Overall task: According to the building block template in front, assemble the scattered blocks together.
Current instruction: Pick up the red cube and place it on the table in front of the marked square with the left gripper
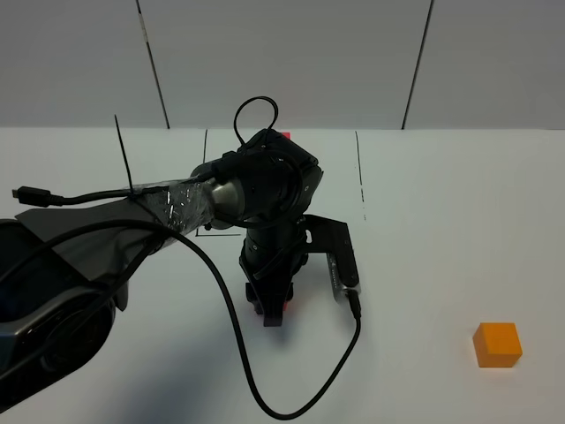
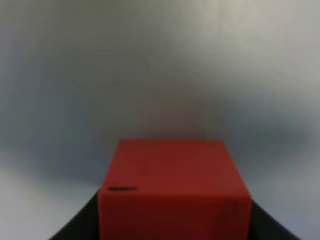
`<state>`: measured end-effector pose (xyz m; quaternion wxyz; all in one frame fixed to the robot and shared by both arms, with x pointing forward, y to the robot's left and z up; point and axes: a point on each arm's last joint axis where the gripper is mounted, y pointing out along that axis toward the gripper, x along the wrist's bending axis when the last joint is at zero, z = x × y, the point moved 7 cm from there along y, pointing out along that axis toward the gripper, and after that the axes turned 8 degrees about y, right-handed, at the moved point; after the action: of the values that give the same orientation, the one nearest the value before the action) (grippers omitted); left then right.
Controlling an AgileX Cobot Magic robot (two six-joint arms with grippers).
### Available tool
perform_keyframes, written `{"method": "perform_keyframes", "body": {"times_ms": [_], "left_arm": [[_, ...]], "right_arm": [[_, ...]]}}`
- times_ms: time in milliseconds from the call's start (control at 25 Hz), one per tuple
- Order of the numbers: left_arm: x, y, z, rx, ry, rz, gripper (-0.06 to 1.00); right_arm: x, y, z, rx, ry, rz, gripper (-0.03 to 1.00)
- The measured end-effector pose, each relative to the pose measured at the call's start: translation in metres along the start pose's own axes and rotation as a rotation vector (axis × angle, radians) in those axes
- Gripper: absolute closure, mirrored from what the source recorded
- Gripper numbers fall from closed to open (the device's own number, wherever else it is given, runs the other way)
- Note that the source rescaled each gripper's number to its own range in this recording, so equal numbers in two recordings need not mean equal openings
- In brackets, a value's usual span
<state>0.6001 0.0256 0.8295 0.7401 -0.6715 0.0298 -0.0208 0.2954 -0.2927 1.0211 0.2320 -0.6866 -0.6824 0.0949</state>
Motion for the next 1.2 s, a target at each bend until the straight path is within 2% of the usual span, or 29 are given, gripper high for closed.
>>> {"method": "perform_keyframes", "body": {"times_ms": [360,600,760,920,1200], "left_arm": [[0.006,0.001,-0.009,-0.05,0.044,-0.04,0.94],[0.009,0.001,-0.023,-0.131,0.072,-0.064,0.94],[0.009,0.002,-0.023,-0.133,0.101,-0.063,0.94],[0.006,0.015,-0.024,-0.117,0.102,-0.032,0.94],[0.007,0.016,-0.024,-0.115,0.104,-0.03,0.94]], "right_arm": [[0.0,0.0,0.0,0.0,0.0,0.0,0.16],[0.0,0.0,0.0,0.0,0.0,0.0,0.16],[0.0,0.0,0.0,0.0,0.0,0.0,0.16],[0.0,0.0,0.0,0.0,0.0,0.0,0.16],[0.0,0.0,0.0,0.0,0.0,0.0,0.16]]}}
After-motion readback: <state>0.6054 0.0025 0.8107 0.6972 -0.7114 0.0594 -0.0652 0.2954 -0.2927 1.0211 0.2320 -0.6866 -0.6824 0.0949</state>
